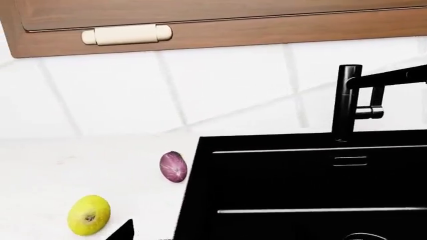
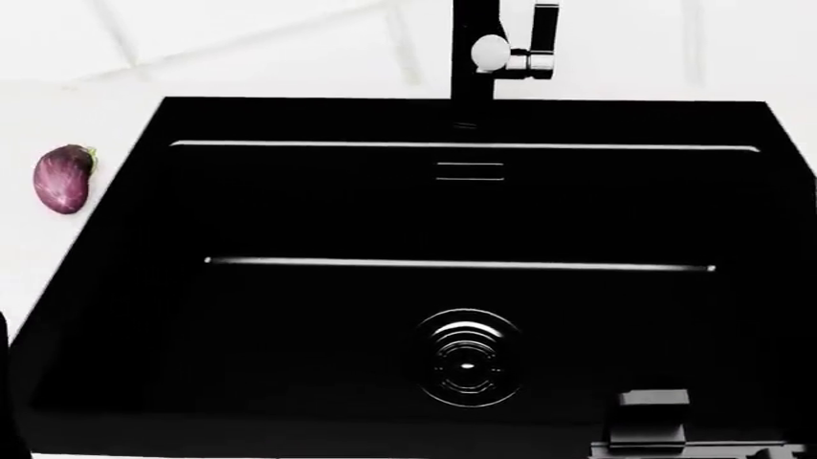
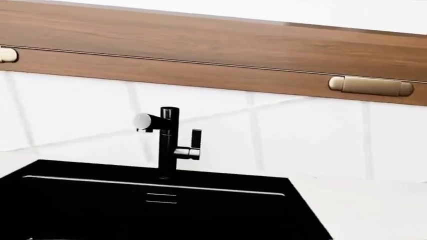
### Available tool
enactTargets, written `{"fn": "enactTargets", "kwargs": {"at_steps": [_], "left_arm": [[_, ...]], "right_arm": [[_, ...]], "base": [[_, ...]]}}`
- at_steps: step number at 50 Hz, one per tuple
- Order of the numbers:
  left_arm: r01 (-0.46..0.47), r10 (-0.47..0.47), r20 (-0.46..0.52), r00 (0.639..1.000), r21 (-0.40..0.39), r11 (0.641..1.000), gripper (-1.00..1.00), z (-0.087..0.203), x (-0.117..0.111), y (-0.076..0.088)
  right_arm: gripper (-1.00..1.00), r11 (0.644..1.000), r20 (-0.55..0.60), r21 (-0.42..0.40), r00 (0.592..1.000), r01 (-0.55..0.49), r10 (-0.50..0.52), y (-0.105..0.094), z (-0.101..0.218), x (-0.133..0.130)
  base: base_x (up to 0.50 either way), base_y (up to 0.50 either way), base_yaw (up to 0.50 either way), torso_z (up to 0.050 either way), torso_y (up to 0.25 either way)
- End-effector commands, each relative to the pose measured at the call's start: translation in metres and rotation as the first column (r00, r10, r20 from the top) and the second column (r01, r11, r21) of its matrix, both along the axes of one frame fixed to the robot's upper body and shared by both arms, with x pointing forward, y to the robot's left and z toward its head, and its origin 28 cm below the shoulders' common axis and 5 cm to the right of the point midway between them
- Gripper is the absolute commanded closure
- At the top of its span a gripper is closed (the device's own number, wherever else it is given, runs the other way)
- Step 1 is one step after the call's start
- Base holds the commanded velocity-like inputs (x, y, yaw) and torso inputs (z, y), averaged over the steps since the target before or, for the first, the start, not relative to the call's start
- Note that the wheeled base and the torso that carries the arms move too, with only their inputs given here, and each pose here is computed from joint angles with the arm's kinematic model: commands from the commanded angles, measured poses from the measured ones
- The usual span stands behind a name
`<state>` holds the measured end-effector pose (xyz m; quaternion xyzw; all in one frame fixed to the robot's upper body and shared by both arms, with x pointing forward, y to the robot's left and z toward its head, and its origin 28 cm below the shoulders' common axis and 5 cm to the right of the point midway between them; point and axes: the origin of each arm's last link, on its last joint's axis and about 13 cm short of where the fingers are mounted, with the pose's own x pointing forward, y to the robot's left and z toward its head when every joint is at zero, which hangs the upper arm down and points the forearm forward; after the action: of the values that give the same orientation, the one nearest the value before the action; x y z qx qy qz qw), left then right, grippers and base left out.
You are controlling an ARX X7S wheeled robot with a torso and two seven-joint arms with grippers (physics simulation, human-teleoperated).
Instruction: There is a mixed pile of frozen fruits and vegetables on the counter. Locate all the frozen vegetables and place the items in a bowl on the counter. Take all the frozen fruits and defrost them in a running sink.
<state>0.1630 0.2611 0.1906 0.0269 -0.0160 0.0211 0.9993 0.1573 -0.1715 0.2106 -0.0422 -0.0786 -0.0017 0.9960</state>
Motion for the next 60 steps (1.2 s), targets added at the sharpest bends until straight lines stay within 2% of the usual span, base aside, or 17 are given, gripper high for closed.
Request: {"fn": "enactTargets", "kwargs": {"at_steps": [1,21,25,34,48,52,53,60], "left_arm": [[0.007,-0.006,0.029,1.000,-0.019,1.000,-1.00,0.003,0.000,0.001],[0.018,-0.017,0.031,0.999,-0.024,1.000,-1.00,0.004,-0.002,-0.002],[0.022,-0.022,0.029,0.999,-0.024,0.999,-1.00,0.003,-0.001,-0.003],[0.022,-0.021,0.021,1.000,-0.033,0.999,-1.00,0.001,0.003,-0.005],[0.024,-0.023,0.019,1.000,-0.048,0.999,-1.00,0.001,0.003,-0.004],[0.027,-0.026,0.019,0.999,-0.046,0.999,-1.00,0.001,0.003,-0.005],[0.028,-0.027,0.024,0.999,-0.044,0.999,-1.00,0.003,0.002,-0.004],[0.030,-0.029,0.026,0.999,-0.044,0.999,-1.00,0.001,0.002,-0.005]], "right_arm": [[-1.00,1.000,0.019,0.004,1.000,0.001,-0.001,0.000,-0.001,-0.001],[-1.00,1.000,-0.008,0.007,1.000,-0.001,0.001,-0.001,-0.004,-0.001],[-1.00,1.000,-0.015,0.028,1.000,0.008,-0.008,-0.001,-0.002,-0.001],[-1.00,1.000,-0.028,0.022,0.999,0.022,-0.021,0.000,0.000,-0.001],[-1.00,1.000,-0.043,0.023,0.999,0.020,-0.019,0.003,-0.003,-0.004],[-1.00,1.000,-0.060,0.024,0.998,0.015,-0.013,0.004,-0.010,-0.006],[-1.00,0.999,-0.101,0.036,0.995,0.004,0.000,0.008,-0.026,-0.004],[-1.00,0.999,-0.111,0.037,0.994,0.004,0.000,0.008,-0.031,-0.004]], "base": [[0.16,0.50,0.00,0.000,0.000],[0.15,0.47,0.00,0.000,0.000],[0.02,0.07,0.00,0.000,0.000],[0.02,0.00,0.00,0.000,0.000],[0.35,0.00,0.00,0.000,0.000],[0.25,0.00,0.00,0.000,0.000],[0.12,0.00,0.00,0.000,0.000],[0.11,0.00,0.00,0.000,0.000]]}}
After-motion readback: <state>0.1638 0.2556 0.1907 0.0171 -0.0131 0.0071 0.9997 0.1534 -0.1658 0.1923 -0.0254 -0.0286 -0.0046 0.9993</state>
